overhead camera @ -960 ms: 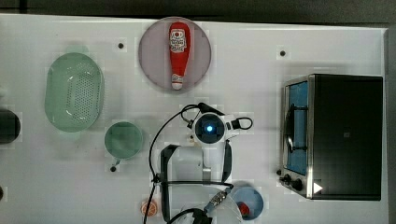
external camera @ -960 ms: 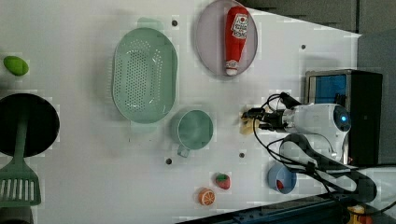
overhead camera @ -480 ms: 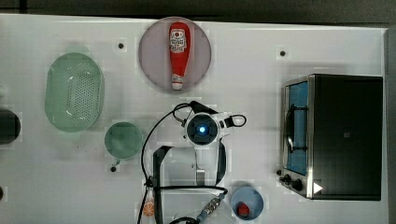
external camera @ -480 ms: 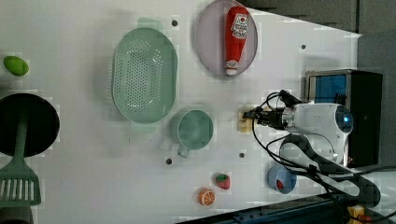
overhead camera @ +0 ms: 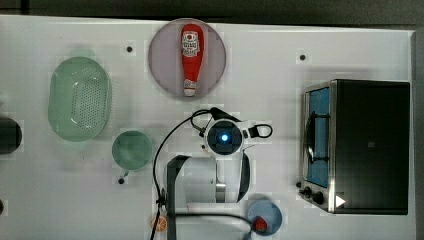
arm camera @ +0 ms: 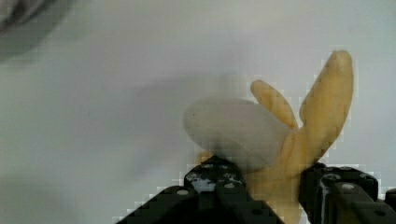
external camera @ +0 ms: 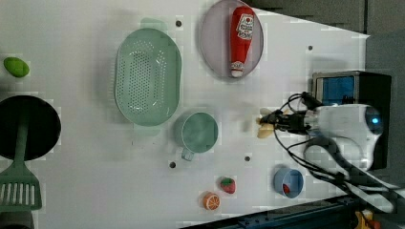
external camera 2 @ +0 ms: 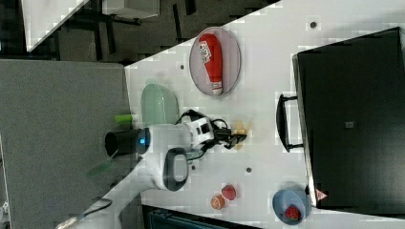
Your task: Pick Banana and place it in mug.
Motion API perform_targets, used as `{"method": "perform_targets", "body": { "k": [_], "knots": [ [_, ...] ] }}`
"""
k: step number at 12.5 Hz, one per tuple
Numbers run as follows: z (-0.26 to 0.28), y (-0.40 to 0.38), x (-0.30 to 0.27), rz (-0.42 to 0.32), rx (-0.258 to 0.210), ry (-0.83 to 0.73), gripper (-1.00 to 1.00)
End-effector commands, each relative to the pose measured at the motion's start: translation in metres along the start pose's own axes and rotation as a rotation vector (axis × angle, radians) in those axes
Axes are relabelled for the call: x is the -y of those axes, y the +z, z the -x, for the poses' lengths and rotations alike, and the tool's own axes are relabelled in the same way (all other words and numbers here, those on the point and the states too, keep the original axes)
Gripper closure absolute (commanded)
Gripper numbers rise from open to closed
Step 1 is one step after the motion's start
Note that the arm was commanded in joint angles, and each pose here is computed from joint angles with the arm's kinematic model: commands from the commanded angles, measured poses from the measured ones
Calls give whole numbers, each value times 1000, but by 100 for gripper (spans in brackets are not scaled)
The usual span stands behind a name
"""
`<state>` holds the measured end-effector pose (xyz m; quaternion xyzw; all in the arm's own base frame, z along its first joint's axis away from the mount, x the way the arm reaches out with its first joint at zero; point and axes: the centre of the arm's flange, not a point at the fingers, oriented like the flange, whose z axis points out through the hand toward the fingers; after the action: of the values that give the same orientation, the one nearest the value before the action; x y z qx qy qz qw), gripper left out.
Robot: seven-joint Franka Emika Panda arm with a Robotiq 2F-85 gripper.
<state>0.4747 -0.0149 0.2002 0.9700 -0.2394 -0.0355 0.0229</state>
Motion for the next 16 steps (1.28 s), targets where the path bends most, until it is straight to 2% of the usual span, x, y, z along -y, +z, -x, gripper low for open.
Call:
{"method": "perform_targets", "body": {
  "k": [1, 5, 8, 12, 14, 15, 16],
  "knots": [
    [-9, -113, -7, -47, -75, 7, 34],
    [13, -228, -12, -9, 4, 9, 34],
    [35, -272, 7, 27, 34, 14, 34],
    [83, -278, 75, 40, 16, 73, 34],
    [118, -273, 113, 17, 48, 163, 34],
    [145, -260, 140, 8, 82, 254, 34],
    [155, -247, 154, 6, 75, 287, 34]
  ]
}}
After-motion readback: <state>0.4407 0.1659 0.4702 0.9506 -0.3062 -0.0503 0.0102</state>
